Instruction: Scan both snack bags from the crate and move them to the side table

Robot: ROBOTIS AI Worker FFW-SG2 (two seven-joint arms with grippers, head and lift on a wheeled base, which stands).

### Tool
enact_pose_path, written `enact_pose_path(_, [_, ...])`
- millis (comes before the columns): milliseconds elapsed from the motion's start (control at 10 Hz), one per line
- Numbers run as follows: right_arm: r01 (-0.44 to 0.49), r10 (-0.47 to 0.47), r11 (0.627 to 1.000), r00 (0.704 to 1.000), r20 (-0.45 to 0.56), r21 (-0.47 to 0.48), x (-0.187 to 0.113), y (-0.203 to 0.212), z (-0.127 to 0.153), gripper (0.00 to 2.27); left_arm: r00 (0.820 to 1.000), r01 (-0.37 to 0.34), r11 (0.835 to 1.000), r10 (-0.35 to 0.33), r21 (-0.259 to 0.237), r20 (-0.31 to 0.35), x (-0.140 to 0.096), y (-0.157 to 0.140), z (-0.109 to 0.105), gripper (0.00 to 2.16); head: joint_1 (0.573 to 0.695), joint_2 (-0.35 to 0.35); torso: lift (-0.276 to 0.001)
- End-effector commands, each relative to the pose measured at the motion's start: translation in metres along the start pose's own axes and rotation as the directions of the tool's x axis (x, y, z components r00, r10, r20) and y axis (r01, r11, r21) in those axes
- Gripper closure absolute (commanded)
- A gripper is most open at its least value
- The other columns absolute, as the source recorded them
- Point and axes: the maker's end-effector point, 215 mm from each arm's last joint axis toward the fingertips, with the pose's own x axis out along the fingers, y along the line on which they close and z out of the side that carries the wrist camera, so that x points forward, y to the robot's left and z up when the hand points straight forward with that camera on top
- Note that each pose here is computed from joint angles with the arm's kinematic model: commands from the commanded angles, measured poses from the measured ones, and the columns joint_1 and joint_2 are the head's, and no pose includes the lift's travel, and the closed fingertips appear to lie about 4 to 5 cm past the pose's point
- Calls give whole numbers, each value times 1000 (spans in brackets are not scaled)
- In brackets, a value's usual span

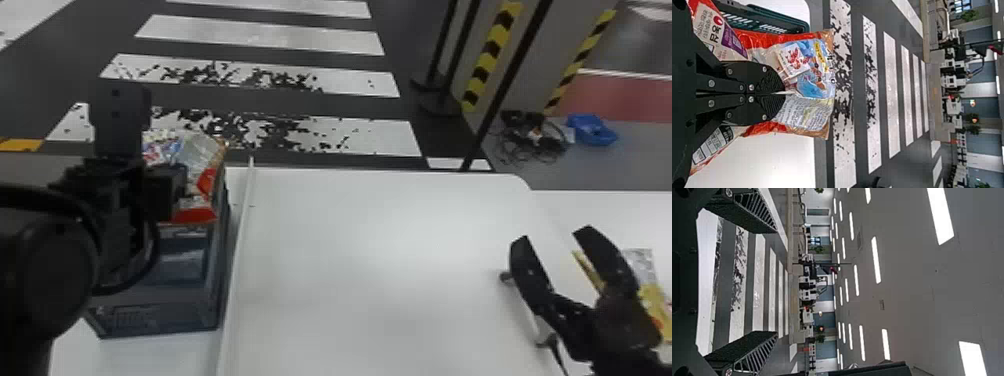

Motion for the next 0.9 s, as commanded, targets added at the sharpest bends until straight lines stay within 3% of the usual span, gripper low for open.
enact_pose_path(0, [-1,1,1000,1000,2,-2,-1,1,3,70,998,48,999,-48,-6,48,-22,-14,12,1882,695,-153,-95])
enact_pose_path(400, [28,-28,1000,1000,7,3,-6,-5,4,76,971,221,975,-221,7,87,-57,-69,15,1882,695,-225,-95])
enact_pose_path(700, [46,-46,999,999,17,11,-8,-6,7,76,939,333,942,-336,51,75,-70,-122,9,1882,695,-285,-95])
enact_pose_path(800, [49,-50,999,999,17,11,-8,-7,7,80,920,383,922,-387,64,69,-76,-145,6,1882,695,-307,-95])
